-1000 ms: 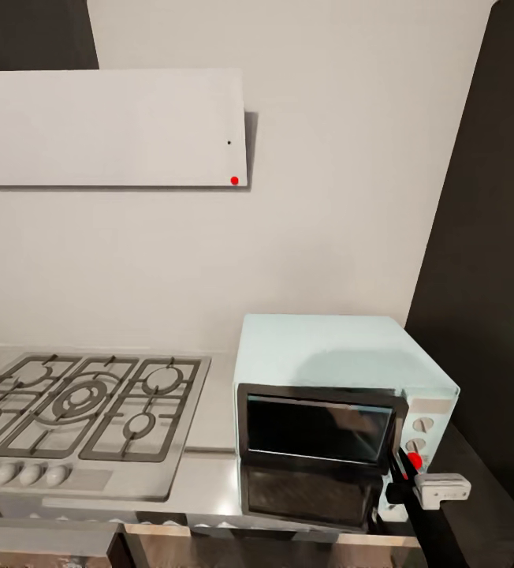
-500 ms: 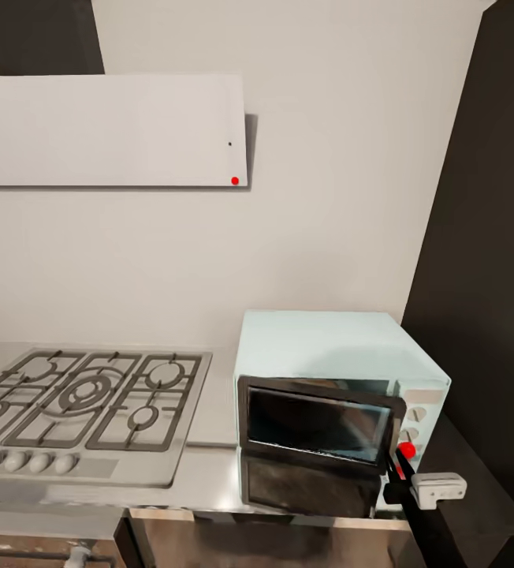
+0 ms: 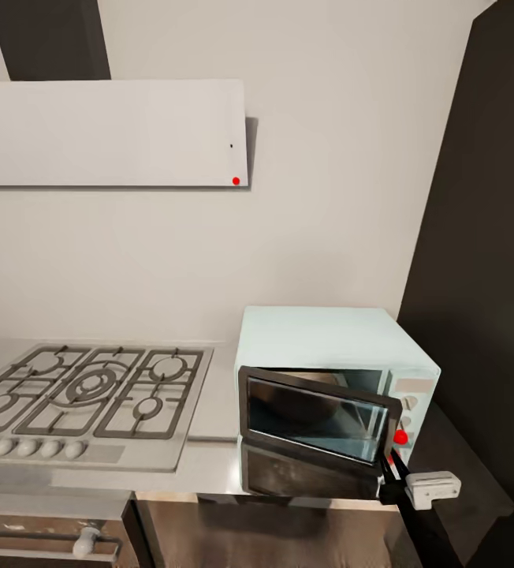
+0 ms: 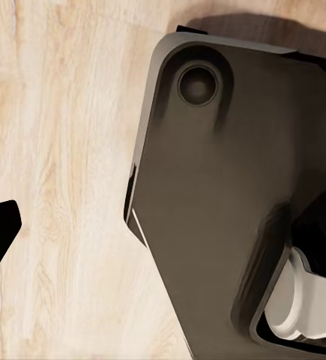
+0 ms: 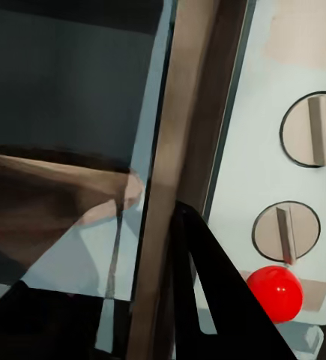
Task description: In the kitchen, take the popcorn bag from the countertop, put it into the microwave, and heat it until the popcorn is cooked so the cooked popcorn ends up inside the bag.
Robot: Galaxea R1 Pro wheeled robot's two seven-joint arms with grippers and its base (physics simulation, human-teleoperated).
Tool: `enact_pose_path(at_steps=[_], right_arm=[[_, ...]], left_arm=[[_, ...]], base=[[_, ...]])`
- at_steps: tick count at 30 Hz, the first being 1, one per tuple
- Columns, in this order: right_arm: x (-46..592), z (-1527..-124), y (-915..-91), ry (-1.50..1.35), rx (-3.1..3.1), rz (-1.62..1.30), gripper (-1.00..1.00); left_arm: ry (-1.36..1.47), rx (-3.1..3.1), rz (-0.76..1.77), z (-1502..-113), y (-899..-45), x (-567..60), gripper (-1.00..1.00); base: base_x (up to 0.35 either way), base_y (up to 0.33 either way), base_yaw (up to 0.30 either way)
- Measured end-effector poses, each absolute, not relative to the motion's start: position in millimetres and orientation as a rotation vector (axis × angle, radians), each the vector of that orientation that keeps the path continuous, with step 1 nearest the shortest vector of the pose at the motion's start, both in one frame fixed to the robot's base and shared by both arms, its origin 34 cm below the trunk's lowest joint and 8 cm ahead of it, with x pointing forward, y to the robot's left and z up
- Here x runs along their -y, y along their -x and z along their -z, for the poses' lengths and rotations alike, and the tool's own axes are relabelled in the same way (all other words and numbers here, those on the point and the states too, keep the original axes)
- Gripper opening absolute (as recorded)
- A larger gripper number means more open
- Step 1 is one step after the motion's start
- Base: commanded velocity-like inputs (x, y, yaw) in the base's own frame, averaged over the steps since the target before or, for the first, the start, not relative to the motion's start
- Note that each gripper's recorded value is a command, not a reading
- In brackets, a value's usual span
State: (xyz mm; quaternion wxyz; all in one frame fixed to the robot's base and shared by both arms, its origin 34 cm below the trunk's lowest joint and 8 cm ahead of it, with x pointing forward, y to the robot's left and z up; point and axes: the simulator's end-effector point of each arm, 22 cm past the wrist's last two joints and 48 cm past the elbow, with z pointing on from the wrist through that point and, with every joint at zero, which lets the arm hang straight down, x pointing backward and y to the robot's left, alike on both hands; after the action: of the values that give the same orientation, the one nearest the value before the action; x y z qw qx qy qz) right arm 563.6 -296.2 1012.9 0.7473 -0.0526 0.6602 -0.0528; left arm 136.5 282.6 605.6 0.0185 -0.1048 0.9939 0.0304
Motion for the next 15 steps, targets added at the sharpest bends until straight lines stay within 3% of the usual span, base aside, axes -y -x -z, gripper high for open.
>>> enact_pose_path(at_steps=[4, 9, 15], right_arm=[[296.2, -1013.0, -563.6, 0.116, -1.444, 0.116, -1.00], [286.2, -1012.8, -563.9, 0.128, -1.443, 0.097, -1.00], [282.9, -1012.9, -563.4, 0.133, -1.442, 0.091, -1.00]], left_arm=[[0.325, -3.086, -0.095, -605.6, -136.3, -282.7, 1.00], [0.326, -3.086, -0.095, -605.5, -136.7, -282.7, 1.00], [0.325, -3.086, -0.095, -605.6, -136.5, -282.7, 1.00]], base=[[-0.017, 0.000, 0.000], [-0.214, 0.000, 0.000], [-0.025, 0.000, 0.000]])
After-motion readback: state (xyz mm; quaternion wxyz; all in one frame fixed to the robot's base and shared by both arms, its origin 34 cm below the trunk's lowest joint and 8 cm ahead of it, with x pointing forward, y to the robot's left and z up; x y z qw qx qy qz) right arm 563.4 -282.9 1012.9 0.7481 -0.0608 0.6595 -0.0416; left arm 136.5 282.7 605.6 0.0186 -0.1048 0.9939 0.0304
